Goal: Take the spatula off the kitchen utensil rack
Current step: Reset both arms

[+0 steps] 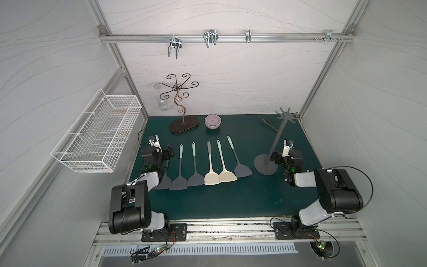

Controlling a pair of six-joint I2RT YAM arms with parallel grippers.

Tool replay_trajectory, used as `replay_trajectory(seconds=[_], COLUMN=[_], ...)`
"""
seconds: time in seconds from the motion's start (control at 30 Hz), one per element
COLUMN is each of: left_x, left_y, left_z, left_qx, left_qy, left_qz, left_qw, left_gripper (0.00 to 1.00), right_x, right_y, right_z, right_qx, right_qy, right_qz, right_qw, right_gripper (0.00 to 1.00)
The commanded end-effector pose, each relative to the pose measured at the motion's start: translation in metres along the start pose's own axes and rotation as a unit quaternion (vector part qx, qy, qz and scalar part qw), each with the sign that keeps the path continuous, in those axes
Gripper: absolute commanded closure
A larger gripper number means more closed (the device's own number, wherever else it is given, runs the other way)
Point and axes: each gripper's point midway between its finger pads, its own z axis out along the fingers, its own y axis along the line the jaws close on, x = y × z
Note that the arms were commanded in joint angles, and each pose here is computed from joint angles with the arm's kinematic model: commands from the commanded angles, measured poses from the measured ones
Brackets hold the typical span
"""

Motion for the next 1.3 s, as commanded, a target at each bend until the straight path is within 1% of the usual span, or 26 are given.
replay_trajectory(seconds=[0.0,0.1,0.2,0.23,0.3,0.33,0.4,0.5,0.53,0.63,0.67,0.73,0.8,0.83,0.87,0.9,0.93,0.97,1.0,1.07,1.13,1.27], left_x=[-0.025,-0.025,-0.017,-0.015,-0.011,-0.010,-0.008,-0.007,-0.003,0.022,0.024,0.034,0.044,0.039,0.042,0.047,0.043,0.042,0.045,0.043,0.045,0.043], left_y=[-0.003,-0.003,-0.014,-0.021,-0.034,-0.037,-0.038,-0.040,-0.038,-0.031,-0.030,-0.032,-0.032,-0.034,-0.033,-0.031,-0.032,-0.032,-0.033,-0.033,-0.033,-0.033], left_z=[-0.003,-0.004,-0.005,-0.008,-0.015,-0.015,-0.014,-0.016,-0.015,-0.009,-0.006,-0.004,0.003,0.005,0.007,0.010,0.010,0.009,0.009,0.009,0.009,0.009], left_qx=[0.000,-0.001,0.023,0.030,0.018,0.016,0.012,0.004,0.001,-0.011,-0.010,0.000,0.004,0.007,0.001,-0.005,-0.005,-0.004,-0.004,-0.004,-0.005,-0.005], left_qy=[-0.027,-0.030,-0.002,0.000,-0.014,-0.016,-0.008,-0.010,-0.008,0.001,-0.015,-0.029,-0.031,-0.039,-0.013,0.003,-0.017,-0.017,-0.003,-0.015,-0.005,-0.007], left_qz=[0.010,0.008,0.013,0.023,0.059,0.067,0.061,0.052,0.041,0.018,0.021,0.030,0.033,0.036,0.032,0.034,0.035,0.035,0.035,0.036,0.036,0.036], left_qw=[1.000,1.000,1.000,0.999,0.998,0.997,0.998,0.999,0.999,1.000,1.000,0.999,0.999,0.999,0.999,0.999,0.999,0.999,0.999,0.999,0.999,0.999], left_gripper=[0.01,0.01,0.01,0.01,0.01,0.01,0.01,0.01,0.01,0.01,0.01,0.01,0.01,0.01,0.01,0.01,0.01,0.01,0.01,0.01,0.01,0.01], right_x=[-0.001,-0.001,-0.001,-0.001,-0.001,-0.001,-0.001,-0.001,-0.001,-0.001,-0.001,-0.001,-0.001,-0.001,-0.001,-0.001,-0.001,-0.001,-0.001,-0.001,-0.001,-0.001], right_y=[0.004,0.004,0.004,0.004,0.004,0.004,0.004,0.004,0.004,0.004,0.004,0.004,0.004,0.004,0.004,0.004,0.004,0.004,0.004,0.004,0.004,0.005], right_z=[0.003,0.003,0.003,0.003,0.003,0.003,0.003,0.003,0.003,0.003,0.003,0.003,0.003,0.003,0.003,0.003,0.003,0.003,0.003,0.003,0.003,0.003], right_qx=[0.000,0.003,0.003,0.002,0.003,0.003,0.003,0.003,0.003,0.003,0.003,0.003,0.003,0.003,0.003,0.003,0.003,0.003,0.003,0.003,0.003,0.002], right_qy=[0.002,0.002,0.002,0.003,0.003,0.003,0.003,0.003,0.003,0.003,0.002,0.003,0.003,0.003,0.002,0.003,0.003,0.003,0.003,0.003,0.003,0.003], right_qz=[-0.015,-0.019,-0.019,-0.020,-0.019,-0.019,-0.019,-0.019,-0.019,-0.019,-0.019,-0.019,-0.019,-0.020,-0.019,-0.019,-0.019,-0.019,-0.019,-0.019,-0.019,-0.019], right_qw=[1.000,1.000,1.000,1.000,1.000,1.000,1.000,1.000,1.000,1.000,1.000,1.000,1.000,1.000,1.000,1.000,1.000,1.000,1.000,1.000,1.000,1.000], right_gripper=[0.01,0.01,0.01,0.01,0.01,0.01,0.01,0.01,0.01,0.01,0.01,0.01,0.01,0.01,0.01,0.01,0.01,0.01,0.01,0.01,0.01,0.01])
